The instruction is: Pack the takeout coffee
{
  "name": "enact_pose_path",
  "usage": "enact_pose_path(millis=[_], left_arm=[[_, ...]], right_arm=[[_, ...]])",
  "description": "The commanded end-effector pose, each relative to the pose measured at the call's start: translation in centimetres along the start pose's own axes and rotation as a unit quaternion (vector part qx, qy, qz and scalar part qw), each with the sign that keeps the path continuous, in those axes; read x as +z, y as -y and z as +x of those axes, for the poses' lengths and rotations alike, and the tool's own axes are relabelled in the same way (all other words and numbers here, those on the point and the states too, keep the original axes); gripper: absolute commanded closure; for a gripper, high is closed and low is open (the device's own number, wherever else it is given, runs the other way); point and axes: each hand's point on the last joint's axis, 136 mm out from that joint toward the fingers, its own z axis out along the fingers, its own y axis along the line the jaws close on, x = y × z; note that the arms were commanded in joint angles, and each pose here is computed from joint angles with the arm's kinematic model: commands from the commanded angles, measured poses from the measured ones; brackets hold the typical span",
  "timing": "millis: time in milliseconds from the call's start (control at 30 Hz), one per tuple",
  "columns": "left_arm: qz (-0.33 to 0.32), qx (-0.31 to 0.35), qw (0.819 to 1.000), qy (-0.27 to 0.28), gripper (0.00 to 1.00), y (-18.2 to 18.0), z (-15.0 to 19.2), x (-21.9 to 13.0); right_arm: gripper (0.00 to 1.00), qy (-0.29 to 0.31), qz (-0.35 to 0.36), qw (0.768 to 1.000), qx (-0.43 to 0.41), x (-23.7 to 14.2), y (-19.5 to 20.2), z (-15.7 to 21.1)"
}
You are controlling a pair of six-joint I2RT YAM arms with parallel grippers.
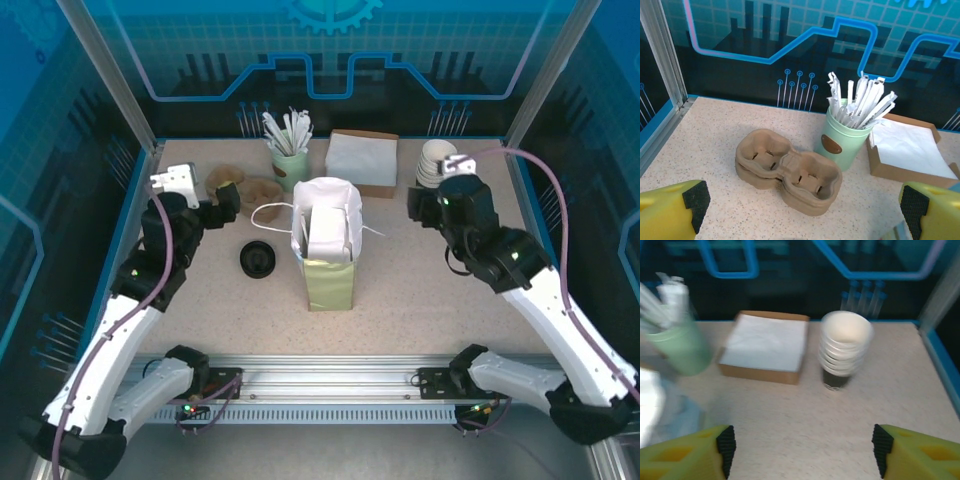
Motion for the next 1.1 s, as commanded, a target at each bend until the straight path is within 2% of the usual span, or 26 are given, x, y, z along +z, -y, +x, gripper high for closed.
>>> enact_pose_path(millis=[0,100,167,200,367,467,633,767,933,1067], left_arm=[[-0.024,-0.009,0.997,0.079,0.01,-1.2,-1.1,1.2],[-0.066,-0.007,0.994,0.088,0.01,-3.5,1.3,2.9],[-0.094,-0.008,0.992,0.082,0.01,-5.3,3.5,4.0],[-0.106,-0.009,0.991,0.078,0.01,-6.3,4.6,4.5],[-0.145,0.01,0.988,0.048,0.01,-9.4,10.1,6.7],[-0.153,0.009,0.988,0.027,0.01,-10.6,13.2,7.7],[-0.133,0.0,0.991,-0.01,0.01,-11.3,16.8,10.0],[-0.099,-0.007,0.995,-0.003,0.01,-10.7,16.8,11.3],[-0.074,0.002,0.997,-0.023,0.01,-10.0,18.0,12.4],[-0.031,0.015,0.999,-0.014,0.01,-8.7,18.7,12.4]], right_arm=[[0.19,0.031,0.018,0.999,0.026,1.8,2.5,1.5],[0.13,0.027,0.044,0.998,0.033,3.7,4.9,4.5],[0.02,0.025,0.066,0.997,0.03,5.4,6.2,6.6],[0.0,0.026,0.07,0.997,0.023,6.4,6.5,7.6],[0.0,0.004,0.086,0.996,0.017,10.9,7.8,12.7],[0.0,0.01,0.078,0.997,0.007,13.3,7.6,15.0],[0.0,0.023,0.047,0.998,-0.016,16.0,6.5,16.9],[0.0,0.05,0.017,0.997,-0.048,16.8,5.2,16.0],[0.0,0.082,-0.013,0.993,-0.082,17.2,4.2,15.7],[0.0,0.069,-0.037,0.994,-0.081,18.4,3.8,16.8]])
